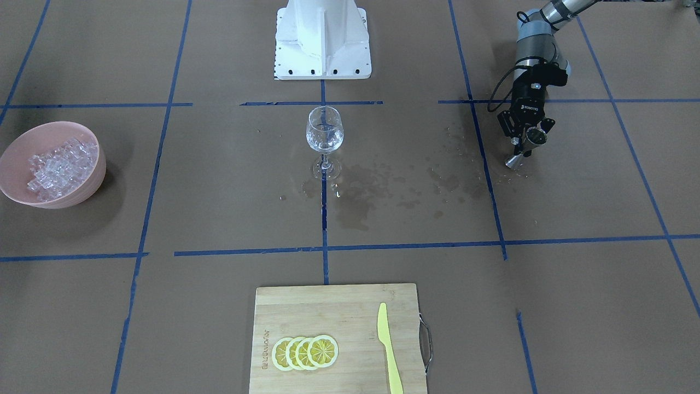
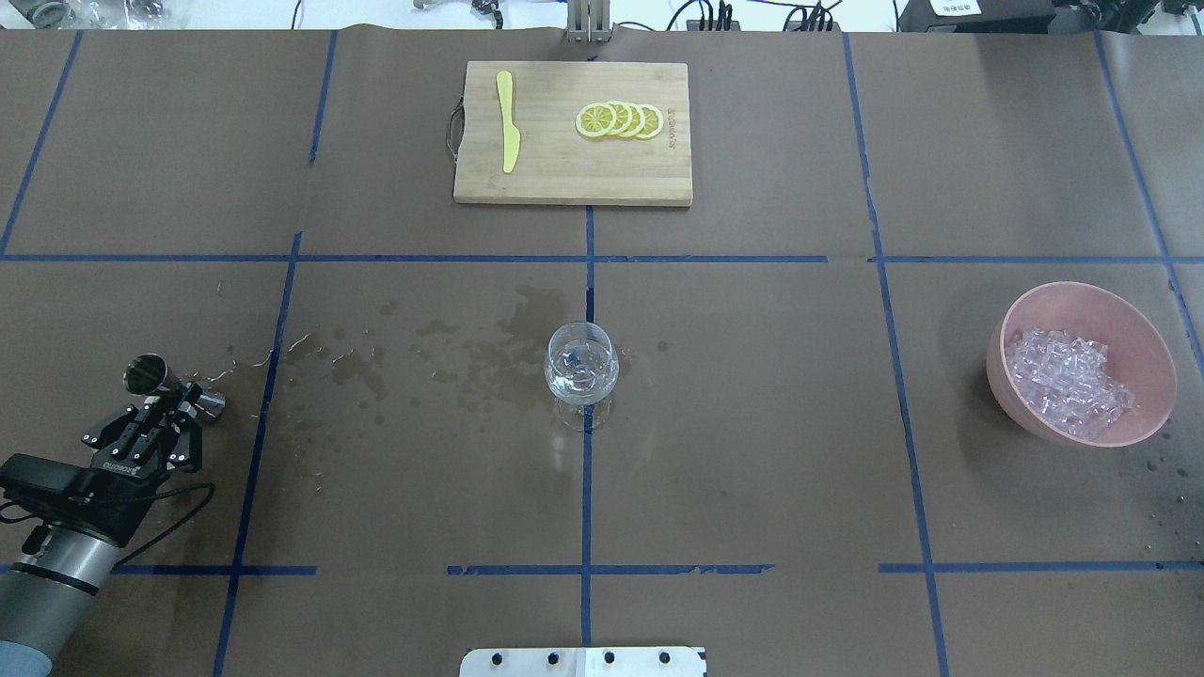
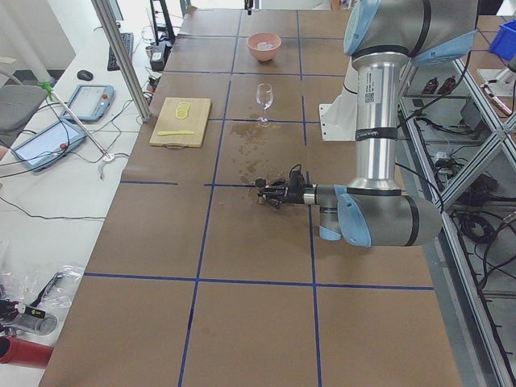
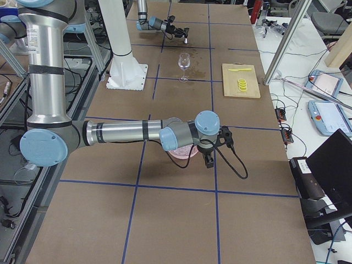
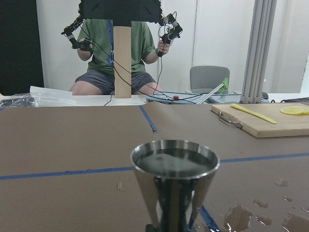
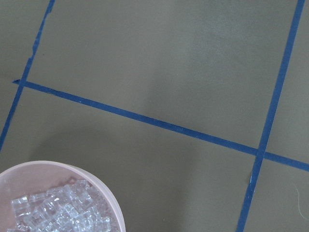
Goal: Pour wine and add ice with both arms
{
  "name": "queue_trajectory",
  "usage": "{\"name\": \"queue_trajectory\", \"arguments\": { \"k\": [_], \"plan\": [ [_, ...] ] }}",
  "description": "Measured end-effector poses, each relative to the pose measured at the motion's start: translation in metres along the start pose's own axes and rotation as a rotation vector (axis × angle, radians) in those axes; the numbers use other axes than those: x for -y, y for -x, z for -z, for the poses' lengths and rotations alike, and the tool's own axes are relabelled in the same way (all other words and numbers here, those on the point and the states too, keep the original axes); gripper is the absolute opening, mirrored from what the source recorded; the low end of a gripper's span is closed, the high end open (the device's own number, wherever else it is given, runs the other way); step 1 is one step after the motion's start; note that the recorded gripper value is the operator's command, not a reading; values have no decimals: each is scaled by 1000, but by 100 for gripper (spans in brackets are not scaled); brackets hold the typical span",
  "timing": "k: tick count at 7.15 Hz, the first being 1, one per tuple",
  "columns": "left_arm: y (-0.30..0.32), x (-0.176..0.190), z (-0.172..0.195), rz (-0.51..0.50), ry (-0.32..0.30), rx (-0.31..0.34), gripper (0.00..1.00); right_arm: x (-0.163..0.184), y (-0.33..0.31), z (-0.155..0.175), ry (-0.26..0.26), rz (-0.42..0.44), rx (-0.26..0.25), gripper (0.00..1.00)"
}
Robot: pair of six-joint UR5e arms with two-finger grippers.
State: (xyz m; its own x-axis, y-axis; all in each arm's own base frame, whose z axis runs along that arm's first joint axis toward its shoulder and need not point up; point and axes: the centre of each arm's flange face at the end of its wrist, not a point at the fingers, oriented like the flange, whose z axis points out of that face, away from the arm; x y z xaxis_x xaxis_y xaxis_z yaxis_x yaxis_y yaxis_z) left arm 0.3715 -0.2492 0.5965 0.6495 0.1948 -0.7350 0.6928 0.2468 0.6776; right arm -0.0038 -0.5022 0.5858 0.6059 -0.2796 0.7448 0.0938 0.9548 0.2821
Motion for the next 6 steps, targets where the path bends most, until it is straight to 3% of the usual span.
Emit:
{"name": "queue_trajectory", "arguments": {
  "k": [3,6],
  "plan": [
    [-5,7,1,35,-16,-7,0,0,0,0,-1,1,0,100],
    [-47,21,-5,-11,-42,-32,0,-1,0,0,0,-1,0,100]
  ]
}}
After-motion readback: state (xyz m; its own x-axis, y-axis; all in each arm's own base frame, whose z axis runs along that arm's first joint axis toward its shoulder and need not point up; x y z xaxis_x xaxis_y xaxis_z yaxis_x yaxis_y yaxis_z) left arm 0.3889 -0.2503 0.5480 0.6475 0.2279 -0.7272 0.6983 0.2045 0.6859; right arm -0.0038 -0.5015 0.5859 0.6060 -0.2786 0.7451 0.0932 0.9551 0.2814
